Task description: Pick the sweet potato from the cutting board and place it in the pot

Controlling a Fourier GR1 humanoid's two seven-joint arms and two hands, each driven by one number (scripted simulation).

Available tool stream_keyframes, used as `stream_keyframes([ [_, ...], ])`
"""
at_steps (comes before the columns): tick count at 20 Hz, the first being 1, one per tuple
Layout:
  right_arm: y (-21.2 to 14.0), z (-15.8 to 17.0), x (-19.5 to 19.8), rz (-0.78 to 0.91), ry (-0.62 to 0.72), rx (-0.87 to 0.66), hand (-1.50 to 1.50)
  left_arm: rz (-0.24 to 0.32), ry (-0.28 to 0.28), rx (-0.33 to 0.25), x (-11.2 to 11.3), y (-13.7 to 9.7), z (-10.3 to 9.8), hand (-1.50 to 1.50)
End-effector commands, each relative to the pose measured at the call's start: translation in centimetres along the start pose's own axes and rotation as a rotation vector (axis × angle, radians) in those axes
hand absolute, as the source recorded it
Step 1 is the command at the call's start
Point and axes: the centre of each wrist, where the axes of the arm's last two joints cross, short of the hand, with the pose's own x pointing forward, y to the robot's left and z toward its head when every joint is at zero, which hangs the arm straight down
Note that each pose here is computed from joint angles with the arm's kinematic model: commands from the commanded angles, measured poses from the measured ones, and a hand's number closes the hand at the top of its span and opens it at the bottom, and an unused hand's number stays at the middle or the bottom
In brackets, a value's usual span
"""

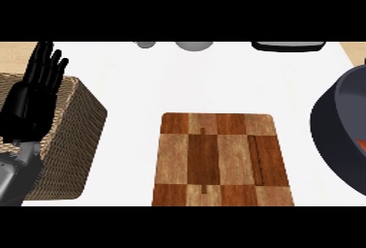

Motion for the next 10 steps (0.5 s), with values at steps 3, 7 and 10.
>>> stream_keyframes([
  [3,-2.2,-1.5,-0.4,-0.277,-0.004,-0.117,-1.5,0.042,0.077,0.015,-2.0,-1.5,1.9,0.0],
  [7,-3.0,-0.1,-2.2,-0.44,0.042,-0.198,-1.5,0.026,0.091,0.015,-2.5,0.6,1.7,0.0],
  [10,-3.9,0.4,-3.0,-0.494,0.063,-0.238,-1.5,0.031,0.081,0.02,-2.6,-1.1,0.9,0.0],
])
